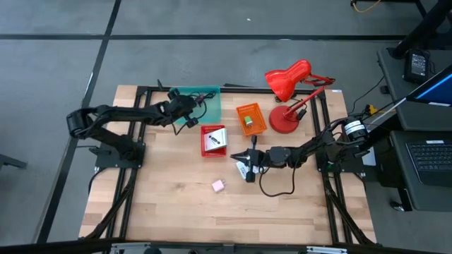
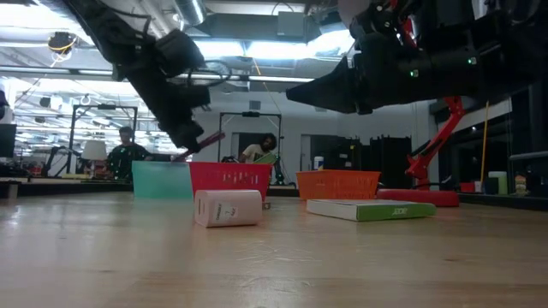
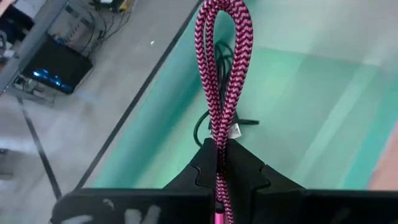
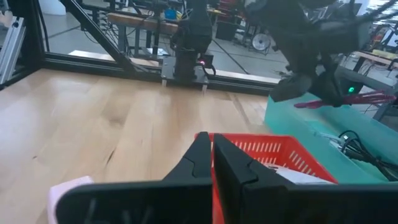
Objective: Pick and place items into bin
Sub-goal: Put the pink charger cable into the blue bin, then put the card reader box into the red bin
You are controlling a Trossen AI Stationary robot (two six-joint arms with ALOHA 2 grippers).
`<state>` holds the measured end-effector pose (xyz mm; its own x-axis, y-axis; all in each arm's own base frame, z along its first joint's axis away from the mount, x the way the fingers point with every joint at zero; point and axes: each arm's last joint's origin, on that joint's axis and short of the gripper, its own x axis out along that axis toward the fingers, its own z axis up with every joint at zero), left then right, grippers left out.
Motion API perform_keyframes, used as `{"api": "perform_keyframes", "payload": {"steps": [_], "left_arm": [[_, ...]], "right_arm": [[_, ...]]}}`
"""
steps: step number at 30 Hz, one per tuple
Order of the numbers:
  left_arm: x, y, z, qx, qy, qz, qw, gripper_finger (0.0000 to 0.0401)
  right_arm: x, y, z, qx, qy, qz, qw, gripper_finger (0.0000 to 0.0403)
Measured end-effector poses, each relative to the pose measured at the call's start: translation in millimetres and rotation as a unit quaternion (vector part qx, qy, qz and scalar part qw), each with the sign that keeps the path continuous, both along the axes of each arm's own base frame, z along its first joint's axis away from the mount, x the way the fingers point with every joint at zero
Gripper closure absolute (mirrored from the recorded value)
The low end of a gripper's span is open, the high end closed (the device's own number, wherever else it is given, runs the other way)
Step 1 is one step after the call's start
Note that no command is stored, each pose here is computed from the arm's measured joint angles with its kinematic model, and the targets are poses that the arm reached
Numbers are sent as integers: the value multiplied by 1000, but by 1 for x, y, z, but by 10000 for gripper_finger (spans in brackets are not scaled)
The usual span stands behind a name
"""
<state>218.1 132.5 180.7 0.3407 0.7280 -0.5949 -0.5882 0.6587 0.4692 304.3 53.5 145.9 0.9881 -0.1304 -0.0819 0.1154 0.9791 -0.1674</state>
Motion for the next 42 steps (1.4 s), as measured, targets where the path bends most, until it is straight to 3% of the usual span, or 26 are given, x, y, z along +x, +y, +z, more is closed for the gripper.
{"api": "perform_keyframes", "payload": {"steps": [5, 16, 22, 28, 34, 42], "left_arm": [[1, 4, -9, -8, 17, 7, 1000, 391], [6, 7, -7, 20, 4, 8, 1000, 314], [9, 4, -4, 32, 0, -6, 999, 294], [17, -12, 8, 50, -28, -55, 997, 305], [16, -44, 41, 67, -103, -112, 986, 326], [14, -91, 61, 6, -213, -256, 943, 373]], "right_arm": [[0, 0, 0, 0, 2, 0, 1000, 402], [0, 0, -2, 2, 8, 0, 1000, 402], [-1, 1, -4, 22, 19, -1, 1000, 402], [-1, 3, -4, 35, 17, 2, 999, 402], [-3, 10, 1, 37, 9, 14, 999, 402], [-7, 16, 9, 32, 3, 25, 999, 402]]}}
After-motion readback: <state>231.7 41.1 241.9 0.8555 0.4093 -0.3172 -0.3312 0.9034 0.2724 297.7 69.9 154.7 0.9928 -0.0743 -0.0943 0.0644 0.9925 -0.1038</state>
